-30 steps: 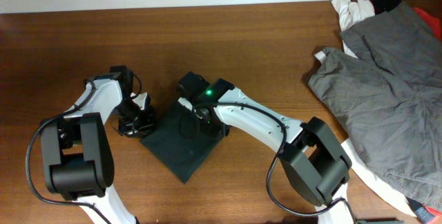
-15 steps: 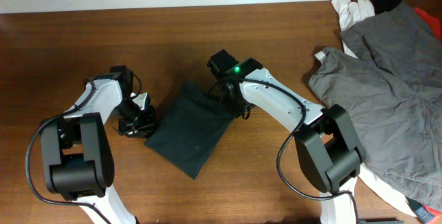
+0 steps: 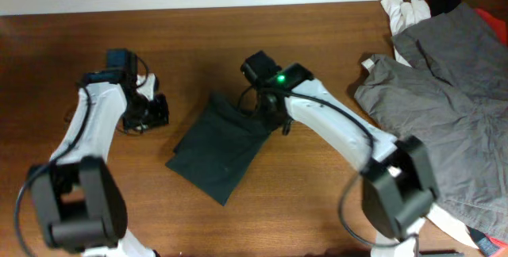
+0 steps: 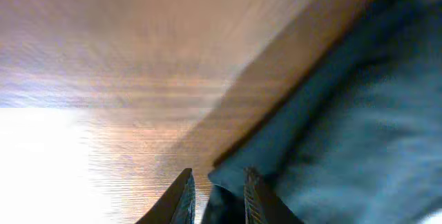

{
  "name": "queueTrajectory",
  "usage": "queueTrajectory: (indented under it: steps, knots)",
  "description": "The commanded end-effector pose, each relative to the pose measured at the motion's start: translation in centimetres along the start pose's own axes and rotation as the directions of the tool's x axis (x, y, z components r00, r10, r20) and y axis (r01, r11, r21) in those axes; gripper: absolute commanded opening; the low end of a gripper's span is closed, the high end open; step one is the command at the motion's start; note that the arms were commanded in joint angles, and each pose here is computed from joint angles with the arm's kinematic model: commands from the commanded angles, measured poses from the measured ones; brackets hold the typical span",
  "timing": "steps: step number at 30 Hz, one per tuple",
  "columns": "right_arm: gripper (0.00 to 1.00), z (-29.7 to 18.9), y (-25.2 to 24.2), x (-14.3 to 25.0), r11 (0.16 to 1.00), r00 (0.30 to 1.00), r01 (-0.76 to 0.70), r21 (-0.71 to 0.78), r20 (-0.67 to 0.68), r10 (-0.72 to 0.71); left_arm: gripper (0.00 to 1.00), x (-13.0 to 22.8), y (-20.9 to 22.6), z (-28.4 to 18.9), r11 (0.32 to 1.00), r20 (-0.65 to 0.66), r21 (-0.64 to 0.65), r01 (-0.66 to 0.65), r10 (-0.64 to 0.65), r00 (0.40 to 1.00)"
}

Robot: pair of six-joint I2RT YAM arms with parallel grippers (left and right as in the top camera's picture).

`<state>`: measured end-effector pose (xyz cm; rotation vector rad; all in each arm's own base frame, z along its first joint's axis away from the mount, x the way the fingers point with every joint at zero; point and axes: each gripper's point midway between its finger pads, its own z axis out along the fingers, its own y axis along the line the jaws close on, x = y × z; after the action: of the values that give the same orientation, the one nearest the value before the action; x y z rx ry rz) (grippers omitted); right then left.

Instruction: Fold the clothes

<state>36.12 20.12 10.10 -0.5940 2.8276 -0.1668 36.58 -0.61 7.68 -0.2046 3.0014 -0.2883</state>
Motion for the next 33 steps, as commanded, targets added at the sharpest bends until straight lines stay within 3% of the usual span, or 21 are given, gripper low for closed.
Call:
queueTrajectory:
  steps: [1, 8, 15, 19, 22, 26, 31, 33]
  knots:
    - [0.47, -3.9, -1.2, -0.5, 0.997, 0.993, -0.072, -0.003, 0.088, 0.072, 0.25, -0.3, -2.1, -3.4, 0.999, 0.082, 0.016, -0.047, 0.045, 0.996]
    - [0.47, -5.6, -2.8, -0.1, 0.980, 0.982, -0.161, -0.116, 0.084, 0.171, 0.25, 3.3, -5.0, -0.4, 0.985, -0.027, 0.011, -0.172, 0.173, 0.985]
    - [0.46, -5.2, -4.8, 0.4, 0.960, 0.970, -0.232, -0.157, 0.039, 0.240, 0.25, 6.9, -4.1, 3.3, 0.985, -0.109, 0.012, -0.174, 0.174, 0.979]
    - [0.46, -5.2, -4.7, 0.4, 0.957, 0.969, -0.235, -0.171, 0.035, 0.244, 0.25, 7.7, -3.3, 5.5, 0.984, -0.091, -0.002, -0.177, 0.176, 0.980]
    - [0.46, -5.2, -4.7, 0.9, 0.958, 0.971, -0.234, -0.167, 0.019, 0.240, 0.25, 9.9, -1.7, 7.6, 0.994, -0.121, -0.052, -0.093, 0.087, 0.989]
    - [0.46, -5.2, -4.8, 1.1, 0.960, 0.972, -0.231, -0.161, 0.010, 0.235, 0.12, 12.2, -1.0, 7.9, 0.995, -0.184, -0.092, 0.043, -0.059, 0.981]
    - [0.46, -5.2, -4.8, 1.1, 0.960, 0.972, -0.231, -0.160, 0.009, 0.235, 0.08, 14.3, -0.7, 6.7, 0.971, -0.239, -0.148, 0.189, -0.221, 0.946]
    - [0.47, -5.2, -4.8, 1.1, 0.960, 0.972, -0.231, -0.160, 0.010, 0.235, 0.09, 13.8, -0.9, 6.2, 0.971, -0.207, -0.136, 0.196, -0.222, 0.953]
